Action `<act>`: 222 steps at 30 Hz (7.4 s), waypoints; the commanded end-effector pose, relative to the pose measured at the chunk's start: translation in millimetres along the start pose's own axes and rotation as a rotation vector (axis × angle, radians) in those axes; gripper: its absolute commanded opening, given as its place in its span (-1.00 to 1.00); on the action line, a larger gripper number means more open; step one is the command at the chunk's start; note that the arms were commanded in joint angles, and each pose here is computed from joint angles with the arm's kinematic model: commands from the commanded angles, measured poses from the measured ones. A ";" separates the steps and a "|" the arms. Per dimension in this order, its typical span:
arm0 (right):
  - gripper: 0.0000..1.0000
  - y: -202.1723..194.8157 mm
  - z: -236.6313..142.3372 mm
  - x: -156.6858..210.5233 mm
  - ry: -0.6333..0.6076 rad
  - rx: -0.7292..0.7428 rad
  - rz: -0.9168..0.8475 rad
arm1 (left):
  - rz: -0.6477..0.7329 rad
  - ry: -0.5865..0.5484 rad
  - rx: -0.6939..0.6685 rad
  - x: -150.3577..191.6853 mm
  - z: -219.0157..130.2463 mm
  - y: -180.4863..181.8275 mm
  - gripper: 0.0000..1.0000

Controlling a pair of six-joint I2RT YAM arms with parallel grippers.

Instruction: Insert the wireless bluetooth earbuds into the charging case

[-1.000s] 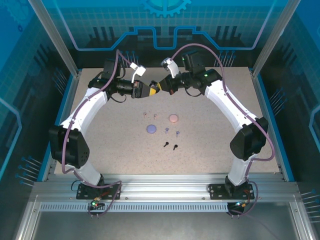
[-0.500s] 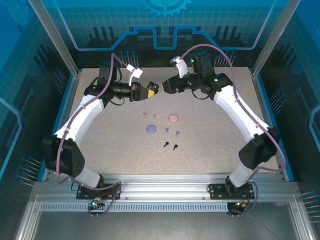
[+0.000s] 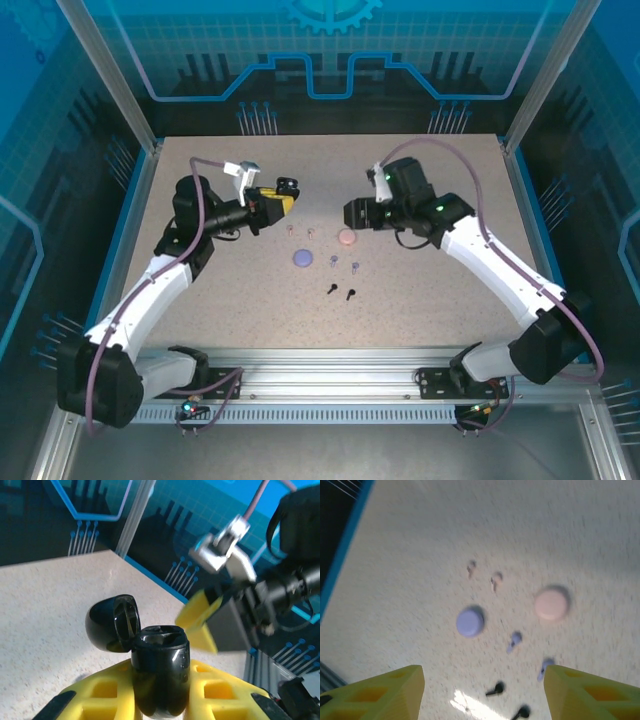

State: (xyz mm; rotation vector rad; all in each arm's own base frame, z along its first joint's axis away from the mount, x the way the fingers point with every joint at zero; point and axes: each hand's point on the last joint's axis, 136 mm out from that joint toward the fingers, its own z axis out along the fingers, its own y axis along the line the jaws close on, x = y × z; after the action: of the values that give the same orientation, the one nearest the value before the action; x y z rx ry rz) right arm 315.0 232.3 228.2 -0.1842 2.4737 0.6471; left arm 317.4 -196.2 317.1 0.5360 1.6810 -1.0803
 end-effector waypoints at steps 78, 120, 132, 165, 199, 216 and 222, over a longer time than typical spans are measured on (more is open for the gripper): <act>-0.29 -36.1 150.9 178.5 0.196 0.712 0.575 | 0.392 -0.613 -0.257 -34.1 -50.8 -18.4 -1.00; -0.69 -41.5 152.6 170.2 0.199 0.684 0.456 | 0.407 -0.581 -0.207 -26.6 -38.7 -32.4 -1.00; -0.42 -38.2 146.5 170.3 0.214 0.690 0.390 | 0.413 -0.573 -0.204 -23.7 -36.6 -34.7 -1.00; -0.57 -34.4 159.4 166.1 0.216 0.647 0.451 | 0.434 -0.556 -0.210 -18.4 -32.1 -32.3 -1.00; -0.74 34.5 50.7 36.9 -0.129 0.314 0.013 | 0.502 -0.503 -0.212 9.1 -33.6 -36.8 -1.00; -0.74 113.7 -69.8 -71.2 -0.403 0.007 -0.231 | 0.641 -0.373 -0.184 39.7 -3.1 -34.3 -1.00; -0.74 135.1 -89.8 -81.1 -0.468 -0.085 -0.333 | 0.674 -0.391 -0.152 32.2 8.1 -37.9 -1.00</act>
State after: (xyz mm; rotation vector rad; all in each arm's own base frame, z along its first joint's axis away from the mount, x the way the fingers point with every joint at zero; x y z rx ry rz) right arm 307.2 302.2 365.3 -0.3261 2.0187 0.5325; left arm 285.1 -219.3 268.9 0.6488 1.2360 -0.5208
